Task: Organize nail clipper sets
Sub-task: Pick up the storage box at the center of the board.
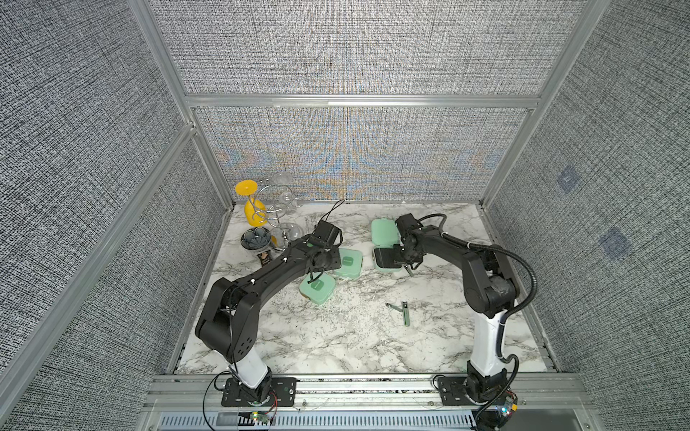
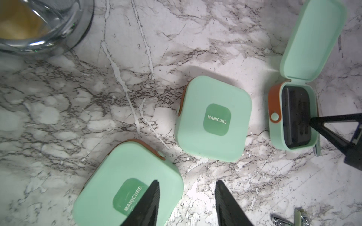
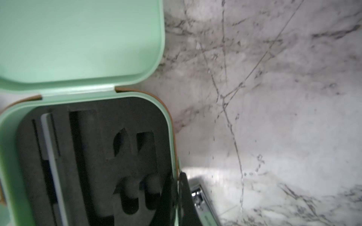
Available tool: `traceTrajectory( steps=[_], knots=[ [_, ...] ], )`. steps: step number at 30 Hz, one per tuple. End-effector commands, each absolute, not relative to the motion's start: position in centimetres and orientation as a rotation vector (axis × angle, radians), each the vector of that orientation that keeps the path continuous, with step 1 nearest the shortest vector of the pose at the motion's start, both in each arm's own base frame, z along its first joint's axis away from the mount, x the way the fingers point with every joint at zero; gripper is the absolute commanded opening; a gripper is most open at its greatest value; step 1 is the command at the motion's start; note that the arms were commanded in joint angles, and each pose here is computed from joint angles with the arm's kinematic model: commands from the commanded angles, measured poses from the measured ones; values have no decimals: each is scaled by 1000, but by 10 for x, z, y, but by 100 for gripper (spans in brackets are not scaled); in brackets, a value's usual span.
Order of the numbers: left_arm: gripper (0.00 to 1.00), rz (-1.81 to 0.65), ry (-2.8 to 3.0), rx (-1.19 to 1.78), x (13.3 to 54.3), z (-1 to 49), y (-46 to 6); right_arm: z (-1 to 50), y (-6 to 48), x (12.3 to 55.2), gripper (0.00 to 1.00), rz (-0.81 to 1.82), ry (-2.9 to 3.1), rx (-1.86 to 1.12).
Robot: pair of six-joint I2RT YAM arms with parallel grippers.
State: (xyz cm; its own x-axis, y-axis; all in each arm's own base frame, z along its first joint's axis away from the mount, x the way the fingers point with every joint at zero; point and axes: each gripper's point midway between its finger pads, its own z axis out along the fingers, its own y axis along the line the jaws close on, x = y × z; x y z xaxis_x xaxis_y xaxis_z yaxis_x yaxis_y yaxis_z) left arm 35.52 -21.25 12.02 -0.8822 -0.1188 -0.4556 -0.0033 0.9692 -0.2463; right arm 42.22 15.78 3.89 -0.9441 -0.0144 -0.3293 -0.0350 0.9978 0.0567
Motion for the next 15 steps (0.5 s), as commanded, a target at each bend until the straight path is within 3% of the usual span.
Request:
traceTrajectory(
  steps=[1,15],
  knots=[
    [48,-274,2625,-86,352,130,-199,54,167,417,0,145,2755,-103],
    [49,-253,2571,-155,313,169,-151,96,223,343,0,221,2554,-493]
  ],
)
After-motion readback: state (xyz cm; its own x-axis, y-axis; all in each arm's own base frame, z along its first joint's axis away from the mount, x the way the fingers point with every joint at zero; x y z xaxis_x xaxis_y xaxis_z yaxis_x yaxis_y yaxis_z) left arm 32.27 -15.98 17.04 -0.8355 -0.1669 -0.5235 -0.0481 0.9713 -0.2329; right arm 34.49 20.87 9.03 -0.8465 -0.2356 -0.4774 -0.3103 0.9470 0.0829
